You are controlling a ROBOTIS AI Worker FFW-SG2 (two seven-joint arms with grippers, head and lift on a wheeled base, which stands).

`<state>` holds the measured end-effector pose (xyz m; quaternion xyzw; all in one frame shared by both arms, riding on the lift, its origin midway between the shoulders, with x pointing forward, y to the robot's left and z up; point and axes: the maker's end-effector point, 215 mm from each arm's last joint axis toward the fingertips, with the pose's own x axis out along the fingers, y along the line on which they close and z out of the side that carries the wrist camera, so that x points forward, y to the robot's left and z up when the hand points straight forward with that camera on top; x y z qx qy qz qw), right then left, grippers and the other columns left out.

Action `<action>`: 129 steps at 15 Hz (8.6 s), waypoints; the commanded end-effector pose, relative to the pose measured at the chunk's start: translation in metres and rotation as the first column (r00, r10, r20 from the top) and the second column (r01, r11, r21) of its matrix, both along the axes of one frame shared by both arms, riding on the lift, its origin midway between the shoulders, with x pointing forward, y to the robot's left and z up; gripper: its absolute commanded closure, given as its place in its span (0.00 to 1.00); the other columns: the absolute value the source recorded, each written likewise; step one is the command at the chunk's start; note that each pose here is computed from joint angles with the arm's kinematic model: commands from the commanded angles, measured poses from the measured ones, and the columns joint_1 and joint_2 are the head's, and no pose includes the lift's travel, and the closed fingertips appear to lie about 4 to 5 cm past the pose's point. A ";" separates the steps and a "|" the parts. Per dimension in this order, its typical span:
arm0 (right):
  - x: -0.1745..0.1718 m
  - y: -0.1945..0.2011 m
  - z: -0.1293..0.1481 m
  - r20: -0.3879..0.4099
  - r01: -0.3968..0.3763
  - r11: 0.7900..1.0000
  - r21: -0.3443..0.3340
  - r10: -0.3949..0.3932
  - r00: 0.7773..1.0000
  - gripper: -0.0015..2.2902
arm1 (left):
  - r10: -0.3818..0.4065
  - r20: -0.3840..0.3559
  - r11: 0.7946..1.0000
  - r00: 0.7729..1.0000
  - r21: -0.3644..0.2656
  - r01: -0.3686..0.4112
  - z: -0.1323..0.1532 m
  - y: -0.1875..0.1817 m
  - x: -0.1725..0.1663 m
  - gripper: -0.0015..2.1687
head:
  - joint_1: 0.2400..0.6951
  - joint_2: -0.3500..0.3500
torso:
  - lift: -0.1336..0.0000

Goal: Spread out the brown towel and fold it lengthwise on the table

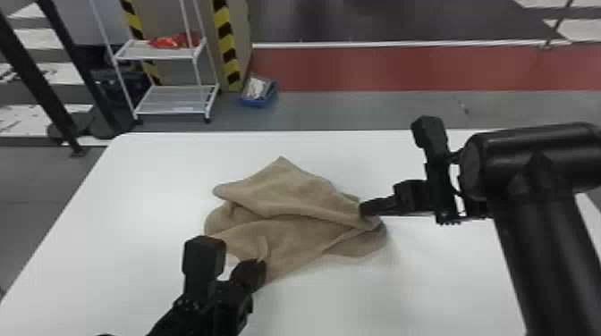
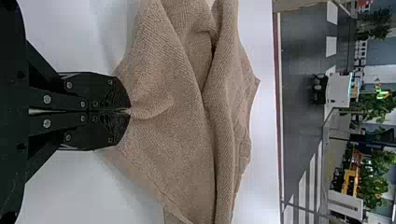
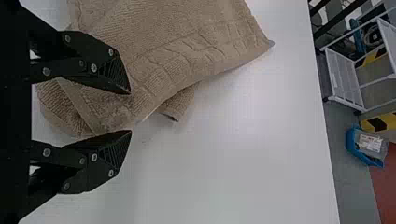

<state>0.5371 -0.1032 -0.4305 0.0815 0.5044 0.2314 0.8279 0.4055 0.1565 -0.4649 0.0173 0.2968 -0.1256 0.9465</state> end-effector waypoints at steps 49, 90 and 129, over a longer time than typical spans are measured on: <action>-0.069 -0.262 0.070 0.264 0.523 0.834 0.174 -0.551 0.791 0.66 | 0.000 0.103 0.996 0.995 -0.093 0.009 0.050 0.008 -0.018 0.02 | 1.00 0.25 | 0.07; -0.065 -0.255 0.070 0.401 0.512 0.857 0.056 -0.489 0.775 0.66 | 0.102 0.310 0.973 0.945 0.167 -0.160 0.091 0.079 0.046 0.48 | 1.00 0.29 | 0.07; -0.073 -0.306 0.033 0.453 0.568 0.819 -0.084 -0.477 0.753 0.66 | 0.109 -0.053 0.980 0.993 0.173 -0.098 0.001 0.112 -0.050 0.34 | 1.00 0.23 | 0.07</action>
